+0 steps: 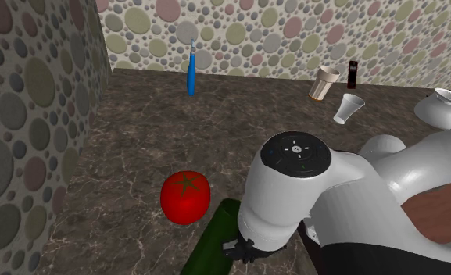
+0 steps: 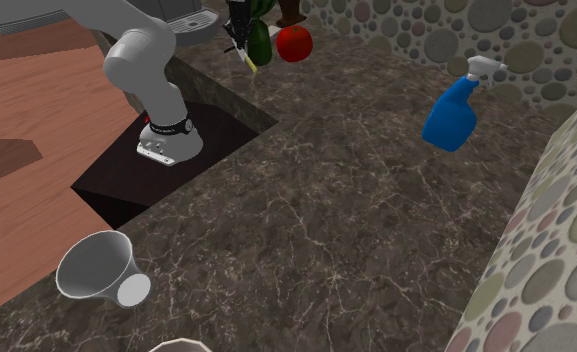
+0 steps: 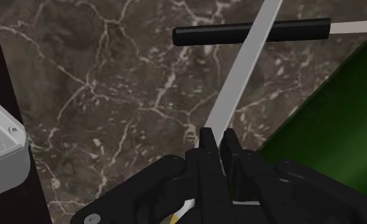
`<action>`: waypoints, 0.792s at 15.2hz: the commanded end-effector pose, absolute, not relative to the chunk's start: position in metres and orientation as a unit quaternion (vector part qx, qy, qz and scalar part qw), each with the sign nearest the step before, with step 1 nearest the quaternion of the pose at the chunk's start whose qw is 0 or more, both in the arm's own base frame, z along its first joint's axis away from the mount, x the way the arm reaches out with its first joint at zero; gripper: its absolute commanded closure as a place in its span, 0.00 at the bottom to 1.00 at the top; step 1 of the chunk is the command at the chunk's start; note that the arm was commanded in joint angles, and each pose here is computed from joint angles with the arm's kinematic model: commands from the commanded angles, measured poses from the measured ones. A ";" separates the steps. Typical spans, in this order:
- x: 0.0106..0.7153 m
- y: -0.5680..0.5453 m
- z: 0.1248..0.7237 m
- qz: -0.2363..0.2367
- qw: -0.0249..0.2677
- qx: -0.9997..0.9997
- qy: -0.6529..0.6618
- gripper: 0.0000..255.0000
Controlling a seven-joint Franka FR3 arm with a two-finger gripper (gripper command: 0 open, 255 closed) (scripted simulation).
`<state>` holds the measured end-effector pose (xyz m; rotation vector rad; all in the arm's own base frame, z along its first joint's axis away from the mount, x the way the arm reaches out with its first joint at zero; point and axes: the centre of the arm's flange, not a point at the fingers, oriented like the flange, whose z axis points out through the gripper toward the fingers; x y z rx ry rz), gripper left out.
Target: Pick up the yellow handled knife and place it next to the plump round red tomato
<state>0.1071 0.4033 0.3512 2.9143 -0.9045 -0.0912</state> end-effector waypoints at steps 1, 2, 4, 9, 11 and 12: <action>0.111 0.390 0.337 -0.023 0.066 0.952 -0.298 1.00; 0.109 0.388 0.342 -0.024 0.067 0.952 -0.299 1.00; 0.109 0.388 0.353 -0.024 0.067 0.952 -0.299 1.00; 0.109 0.388 0.379 -0.024 0.067 0.952 -0.299 1.00; 0.109 0.389 0.374 -0.023 0.066 0.952 -0.299 0.00; 0.102 0.402 0.382 -0.017 0.083 0.950 -0.301 0.00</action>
